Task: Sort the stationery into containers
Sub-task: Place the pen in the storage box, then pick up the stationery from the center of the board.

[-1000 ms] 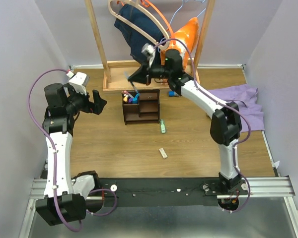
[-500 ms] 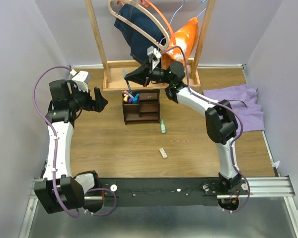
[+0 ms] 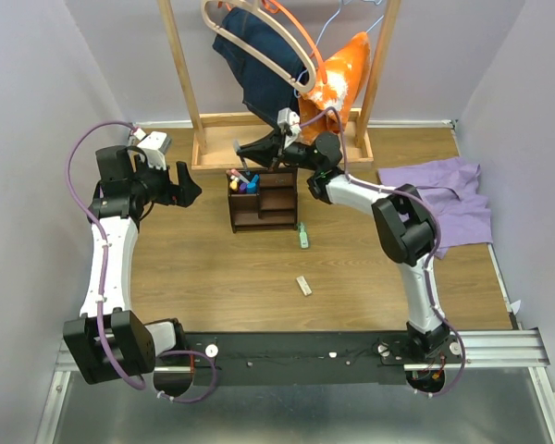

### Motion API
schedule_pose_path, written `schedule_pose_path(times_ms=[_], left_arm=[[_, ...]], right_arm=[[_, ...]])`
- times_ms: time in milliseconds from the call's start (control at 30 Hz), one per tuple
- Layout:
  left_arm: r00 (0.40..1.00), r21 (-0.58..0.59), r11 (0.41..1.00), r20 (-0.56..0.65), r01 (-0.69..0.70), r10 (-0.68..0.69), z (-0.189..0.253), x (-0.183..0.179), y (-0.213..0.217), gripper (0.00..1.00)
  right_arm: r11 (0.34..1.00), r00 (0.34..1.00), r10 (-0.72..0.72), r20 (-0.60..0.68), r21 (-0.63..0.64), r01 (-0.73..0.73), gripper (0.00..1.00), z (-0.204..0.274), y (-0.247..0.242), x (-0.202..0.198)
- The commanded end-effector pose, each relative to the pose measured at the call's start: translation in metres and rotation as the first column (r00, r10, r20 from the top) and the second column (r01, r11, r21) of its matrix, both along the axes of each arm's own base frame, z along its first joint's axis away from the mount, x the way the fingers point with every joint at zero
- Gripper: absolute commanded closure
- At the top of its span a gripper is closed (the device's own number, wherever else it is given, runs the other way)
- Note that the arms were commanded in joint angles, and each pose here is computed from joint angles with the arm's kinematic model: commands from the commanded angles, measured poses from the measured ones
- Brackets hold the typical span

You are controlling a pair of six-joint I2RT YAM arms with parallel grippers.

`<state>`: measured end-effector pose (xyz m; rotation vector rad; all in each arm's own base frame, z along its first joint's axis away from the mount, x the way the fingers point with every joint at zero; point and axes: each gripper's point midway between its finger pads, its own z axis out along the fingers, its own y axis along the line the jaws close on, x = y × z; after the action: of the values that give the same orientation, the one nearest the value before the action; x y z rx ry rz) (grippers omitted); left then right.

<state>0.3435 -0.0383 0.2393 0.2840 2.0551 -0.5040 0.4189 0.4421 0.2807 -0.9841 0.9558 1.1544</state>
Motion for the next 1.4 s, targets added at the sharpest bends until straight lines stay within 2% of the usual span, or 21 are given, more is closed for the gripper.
schedule_pose_path(times_ms=[0, 167, 467, 567, 667, 700, 800, 900, 933, 1100, 1133, 1167, 1200, 1233, 1267, 1300, 1367], left_arm=[[1.000, 0.029, 0.999, 0.023, -0.013, 0.012, 0.004, 0.005, 0.006, 0.01], [1.000, 0.031, 0.999, 0.011, -0.015, 0.015, -0.002, 0.004, 0.007, 0.01], [1.000, 0.020, 1.000, 0.008, -0.012, 0.012, -0.006, 0.000, 0.005, 0.01], [1.000, 0.016, 1.000, 0.011, -0.014, 0.013, -0.006, -0.003, 0.004, 0.01], [1.000, 0.011, 1.000, 0.018, -0.011, 0.010, -0.004, -0.006, 0.003, 0.01], [1.000, 0.012, 1.000, 0.024, -0.011, 0.010, -0.002, -0.007, 0.002, 0.01], [0.999, 0.009, 1.000, 0.036, -0.007, 0.007, 0.003, -0.010, 0.001, 0.01], [0.998, -0.005, 1.000, 0.059, -0.009, 0.009, 0.011, -0.011, -0.001, 0.01], [0.998, -0.008, 1.000, 0.068, -0.011, 0.011, 0.014, -0.011, -0.001, 0.01], [0.988, -0.015, 1.000, 0.152, -0.011, 0.013, 0.041, -0.014, -0.004, 0.01], [0.987, -0.006, 1.000, 0.158, -0.025, 0.026, 0.042, -0.014, -0.001, 0.01], [0.987, -0.002, 0.999, 0.159, -0.036, 0.036, 0.043, -0.016, 0.000, 0.01], [0.985, -0.001, 0.999, 0.165, -0.046, 0.045, 0.045, -0.019, 0.000, 0.01], [0.984, -0.003, 0.998, 0.165, -0.061, 0.061, 0.045, -0.020, 0.002, 0.01], [0.985, -0.002, 0.998, 0.157, -0.064, 0.064, 0.041, -0.023, 0.002, 0.01], [0.984, -0.002, 0.998, 0.169, -0.066, 0.066, 0.043, -0.025, 0.002, 0.01], [0.984, -0.002, 0.998, 0.166, -0.068, 0.067, 0.039, -0.028, 0.001, 0.01]], right_arm=[[0.998, 0.998, -0.053, 0.021, 0.024, 0.053, 0.99, -0.019, -0.002, 0.016], [0.998, 0.998, -0.064, 0.008, 0.012, 0.064, 0.99, -0.040, -0.003, 0.015], [0.994, 0.991, -0.092, 0.096, -0.046, 0.096, 0.98, -0.064, -0.014, 0.002], [0.993, 0.991, -0.101, 0.083, -0.059, 0.106, 0.92, -0.071, -0.017, 0.001], [0.992, 0.991, -0.114, 0.074, -0.052, 0.118, 0.77, -0.070, -0.019, -0.001], [0.992, 0.990, -0.115, 0.083, -0.045, 0.119, 0.69, -0.064, -0.020, -0.003], [0.991, 0.988, -0.119, 0.099, -0.041, 0.124, 0.59, -0.052, -0.021, -0.007], [0.989, 0.986, -0.134, 0.096, -0.054, 0.139, 0.56, -0.032, -0.027, -0.011], [0.987, 0.979, -0.148, 0.141, -0.042, 0.156, 0.56, -0.011, -0.031, -0.015], [0.964, 0.972, -0.218, 0.082, -0.136, 0.228, 0.55, 0.022, -0.051, -0.023], [0.946, 0.959, -0.279, 0.041, -0.160, 0.282, 0.54, 0.025, -0.058, -0.018], [0.921, 0.946, -0.318, -0.055, -0.254, 0.295, 0.54, 0.006, -0.065, -0.019], [0.905, 0.922, -0.367, -0.120, -0.273, 0.325, 0.50, 0.015, -0.077, -0.023], [0.858, 0.867, -0.466, -0.175, -0.330, 0.394, 0.50, 0.004, -0.091, -0.016], [0.809, 0.821, -0.517, -0.242, -0.451, 0.377, 0.49, -0.026, -0.105, -0.025], [0.793, 0.774, -0.554, -0.306, -0.478, 0.379, 0.48, -0.028, -0.116, -0.035], [0.707, 0.670, -0.646, -0.365, -0.618, 0.345, 0.47, -0.079, -0.144, -0.059]])
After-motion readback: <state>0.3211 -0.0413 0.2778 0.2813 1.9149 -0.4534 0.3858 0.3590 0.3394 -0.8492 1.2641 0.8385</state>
